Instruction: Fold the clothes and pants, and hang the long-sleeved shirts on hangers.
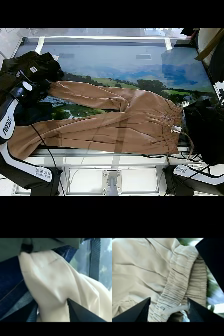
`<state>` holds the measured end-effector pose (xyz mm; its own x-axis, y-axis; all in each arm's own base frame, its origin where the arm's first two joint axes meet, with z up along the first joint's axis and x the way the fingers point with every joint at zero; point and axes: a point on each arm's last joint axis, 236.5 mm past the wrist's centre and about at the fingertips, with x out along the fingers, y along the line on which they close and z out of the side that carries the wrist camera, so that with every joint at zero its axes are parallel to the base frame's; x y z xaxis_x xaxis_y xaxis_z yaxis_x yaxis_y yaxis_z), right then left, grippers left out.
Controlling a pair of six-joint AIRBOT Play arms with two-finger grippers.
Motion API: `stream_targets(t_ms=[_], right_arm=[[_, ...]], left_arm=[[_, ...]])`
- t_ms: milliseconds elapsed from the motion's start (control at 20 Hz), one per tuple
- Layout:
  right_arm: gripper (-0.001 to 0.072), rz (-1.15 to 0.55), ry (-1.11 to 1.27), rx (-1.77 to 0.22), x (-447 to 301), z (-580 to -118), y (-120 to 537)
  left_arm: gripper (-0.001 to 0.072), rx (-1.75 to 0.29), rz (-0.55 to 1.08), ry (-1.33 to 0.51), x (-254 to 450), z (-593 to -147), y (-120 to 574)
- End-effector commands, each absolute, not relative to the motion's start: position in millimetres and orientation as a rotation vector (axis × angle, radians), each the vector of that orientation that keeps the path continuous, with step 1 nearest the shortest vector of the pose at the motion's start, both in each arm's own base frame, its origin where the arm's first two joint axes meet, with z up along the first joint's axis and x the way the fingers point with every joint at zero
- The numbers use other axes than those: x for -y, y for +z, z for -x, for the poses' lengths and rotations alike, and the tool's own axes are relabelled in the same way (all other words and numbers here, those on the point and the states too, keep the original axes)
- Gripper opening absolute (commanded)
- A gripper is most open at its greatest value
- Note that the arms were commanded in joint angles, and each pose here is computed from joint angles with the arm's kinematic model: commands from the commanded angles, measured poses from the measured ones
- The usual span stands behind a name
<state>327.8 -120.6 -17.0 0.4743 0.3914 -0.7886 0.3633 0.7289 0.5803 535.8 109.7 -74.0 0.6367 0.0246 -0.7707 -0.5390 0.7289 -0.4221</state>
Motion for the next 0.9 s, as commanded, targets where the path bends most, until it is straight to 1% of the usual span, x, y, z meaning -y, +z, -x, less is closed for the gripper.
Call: stream_targets(t_ms=[0, 50, 100, 150, 450, 650, 850], right_arm=[[0.0522, -0.797, 0.022, -1.110, 119.9, -328.1, -16.5], [0.0522, -0.798, 0.022, -1.110, 119.8, -328.1, -16.4], [0.0521, -0.798, 0.022, -1.110, 119.8, -328.1, -16.4], [0.0521, -0.804, 0.018, -1.111, 119.9, -328.0, -16.5], [0.0510, -0.817, -0.024, -1.100, 128.6, -332.7, -24.1], [0.0501, -0.841, -0.038, -1.141, 130.2, -342.1, -60.0], [0.0501, -0.802, -0.008, -1.141, 116.6, -368.8, -95.1]], left_arm=[[0.0421, -0.792, 0.718, 0.360, -111.6, -543.1, -74.9], [0.0253, -0.787, 0.719, 0.360, -113.1, -544.5, -72.5], [0.0030, -0.778, 0.717, 0.357, -113.8, -546.9, -68.7], [0.0012, -0.768, 0.717, 0.354, -114.4, -549.4, -63.3], [0.0012, -0.663, 0.688, 0.322, -117.5, -554.6, -2.7], [0.0012, -0.597, 0.679, 0.302, -116.4, -553.5, 36.7], [0.0012, -0.611, 0.679, 0.295, -112.3, -550.1, 39.6]])
